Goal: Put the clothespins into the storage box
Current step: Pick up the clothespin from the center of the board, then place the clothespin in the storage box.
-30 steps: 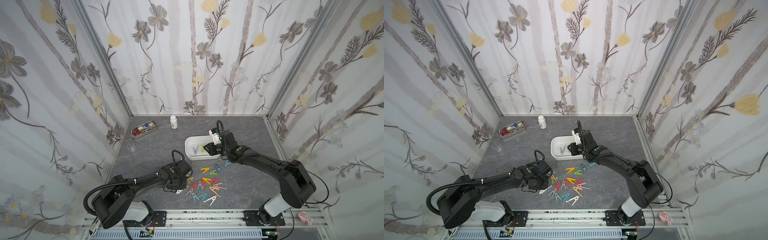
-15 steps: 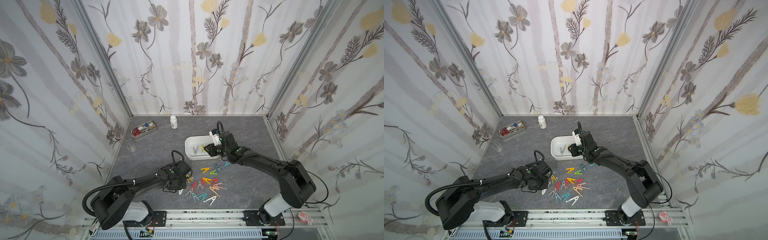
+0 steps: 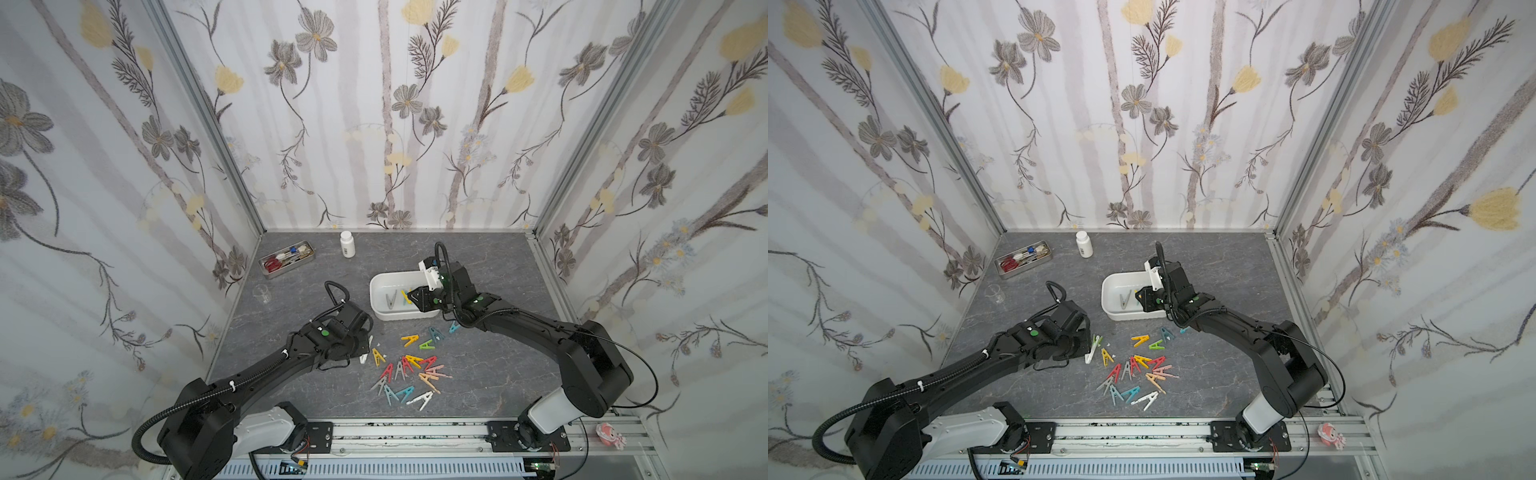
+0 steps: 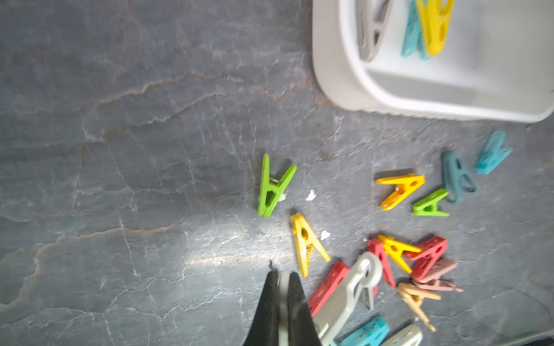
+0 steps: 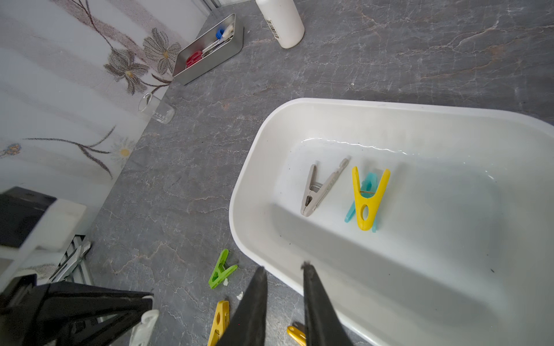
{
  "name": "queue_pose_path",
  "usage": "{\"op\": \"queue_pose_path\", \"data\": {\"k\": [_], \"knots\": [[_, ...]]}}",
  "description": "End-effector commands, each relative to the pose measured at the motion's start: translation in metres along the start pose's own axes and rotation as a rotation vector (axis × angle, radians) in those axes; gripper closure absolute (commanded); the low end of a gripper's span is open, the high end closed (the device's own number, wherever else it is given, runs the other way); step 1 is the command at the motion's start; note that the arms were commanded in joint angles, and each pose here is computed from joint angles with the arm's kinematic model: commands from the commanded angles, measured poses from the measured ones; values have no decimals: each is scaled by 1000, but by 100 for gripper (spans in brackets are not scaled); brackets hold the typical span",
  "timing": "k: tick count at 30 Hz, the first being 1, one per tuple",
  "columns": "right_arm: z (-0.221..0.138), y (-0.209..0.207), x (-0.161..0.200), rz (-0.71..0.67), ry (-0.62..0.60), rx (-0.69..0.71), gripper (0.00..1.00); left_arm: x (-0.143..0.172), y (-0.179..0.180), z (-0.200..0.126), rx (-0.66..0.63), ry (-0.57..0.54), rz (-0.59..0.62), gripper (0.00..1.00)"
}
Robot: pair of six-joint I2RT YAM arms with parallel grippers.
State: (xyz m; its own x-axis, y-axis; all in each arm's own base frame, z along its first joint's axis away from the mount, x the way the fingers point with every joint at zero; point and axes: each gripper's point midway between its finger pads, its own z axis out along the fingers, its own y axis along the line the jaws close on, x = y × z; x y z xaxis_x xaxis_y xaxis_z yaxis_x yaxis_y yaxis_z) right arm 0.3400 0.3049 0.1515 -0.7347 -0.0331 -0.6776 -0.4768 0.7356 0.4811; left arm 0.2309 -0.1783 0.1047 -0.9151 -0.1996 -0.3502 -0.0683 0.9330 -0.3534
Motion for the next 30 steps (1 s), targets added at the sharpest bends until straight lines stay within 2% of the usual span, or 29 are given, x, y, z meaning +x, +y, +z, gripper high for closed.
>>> {"op": "queue_pose_path", "data": {"k": [1,7,12,19,23,30], "knots": [[-5,10,-10,-10,-26,-31,76,-21,-14,-10,50,-31,18,97],[-13,11,-10,-21,-25,-18,76,-66,-46,-18,156,-109,11,97],[-24,12,0,12,-6,-19,77,-102,-76,-9,240,-161,-4,97],[-52,1,24,24,34,49,77,-143,-110,24,268,-201,23,96],[-66,-14,44,53,61,122,77,-162,-126,53,237,-195,66,96],[-78,-31,78,85,101,174,76,-159,-145,102,237,-122,89,98]]}}
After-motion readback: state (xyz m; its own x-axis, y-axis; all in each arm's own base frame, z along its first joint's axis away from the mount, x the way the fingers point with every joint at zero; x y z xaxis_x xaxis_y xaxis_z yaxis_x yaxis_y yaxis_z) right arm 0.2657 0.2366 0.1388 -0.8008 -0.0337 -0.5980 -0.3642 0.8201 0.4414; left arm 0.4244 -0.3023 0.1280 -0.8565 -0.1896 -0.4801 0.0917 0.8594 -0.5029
